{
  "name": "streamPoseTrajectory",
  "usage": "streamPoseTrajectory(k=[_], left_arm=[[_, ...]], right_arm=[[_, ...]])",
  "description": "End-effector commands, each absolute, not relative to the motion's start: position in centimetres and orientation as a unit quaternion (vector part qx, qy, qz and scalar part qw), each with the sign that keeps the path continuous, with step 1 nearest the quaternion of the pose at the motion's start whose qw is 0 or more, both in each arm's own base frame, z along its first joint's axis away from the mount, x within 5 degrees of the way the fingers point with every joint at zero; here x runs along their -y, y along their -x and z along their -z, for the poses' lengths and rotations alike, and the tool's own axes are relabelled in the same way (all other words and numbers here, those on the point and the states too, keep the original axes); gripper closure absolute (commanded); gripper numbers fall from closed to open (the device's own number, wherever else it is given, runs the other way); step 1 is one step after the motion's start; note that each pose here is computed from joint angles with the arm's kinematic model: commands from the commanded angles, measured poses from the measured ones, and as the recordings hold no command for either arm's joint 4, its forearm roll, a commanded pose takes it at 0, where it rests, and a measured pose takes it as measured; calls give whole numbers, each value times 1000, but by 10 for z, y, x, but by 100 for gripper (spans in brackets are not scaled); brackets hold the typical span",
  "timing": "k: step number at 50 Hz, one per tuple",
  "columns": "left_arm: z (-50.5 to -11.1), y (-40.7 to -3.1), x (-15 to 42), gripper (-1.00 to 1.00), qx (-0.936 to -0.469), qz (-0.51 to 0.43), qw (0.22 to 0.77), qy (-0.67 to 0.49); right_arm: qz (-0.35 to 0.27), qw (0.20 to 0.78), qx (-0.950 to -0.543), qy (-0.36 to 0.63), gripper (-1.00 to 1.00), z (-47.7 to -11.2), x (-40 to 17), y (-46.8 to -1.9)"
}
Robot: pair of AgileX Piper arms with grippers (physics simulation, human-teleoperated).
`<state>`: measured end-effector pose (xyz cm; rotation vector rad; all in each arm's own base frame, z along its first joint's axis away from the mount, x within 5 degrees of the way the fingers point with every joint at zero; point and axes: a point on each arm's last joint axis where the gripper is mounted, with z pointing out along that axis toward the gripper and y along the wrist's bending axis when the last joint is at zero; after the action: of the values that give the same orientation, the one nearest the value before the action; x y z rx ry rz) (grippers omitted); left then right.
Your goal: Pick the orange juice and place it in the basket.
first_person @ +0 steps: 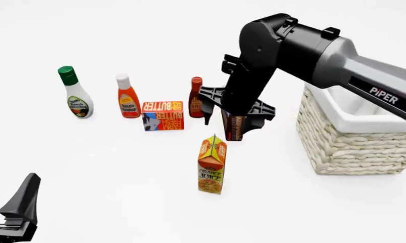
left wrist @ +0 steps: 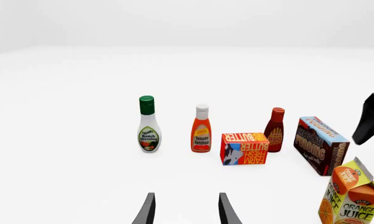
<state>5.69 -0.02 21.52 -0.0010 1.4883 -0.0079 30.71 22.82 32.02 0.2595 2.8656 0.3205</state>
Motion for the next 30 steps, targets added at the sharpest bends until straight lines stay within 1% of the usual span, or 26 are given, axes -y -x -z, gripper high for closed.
streamPoseTrajectory(k=[1, 30], left_arm=[[-215, -57, 0, -100, -677, 3, 736, 1], [-215, -57, 0, -100, -677, 3, 736, 1]], right_arm=[[-110, 116, -984, -78, -100, -315, -243, -300], [-98, 105, -987, -67, -100, -304, -247, -303]])
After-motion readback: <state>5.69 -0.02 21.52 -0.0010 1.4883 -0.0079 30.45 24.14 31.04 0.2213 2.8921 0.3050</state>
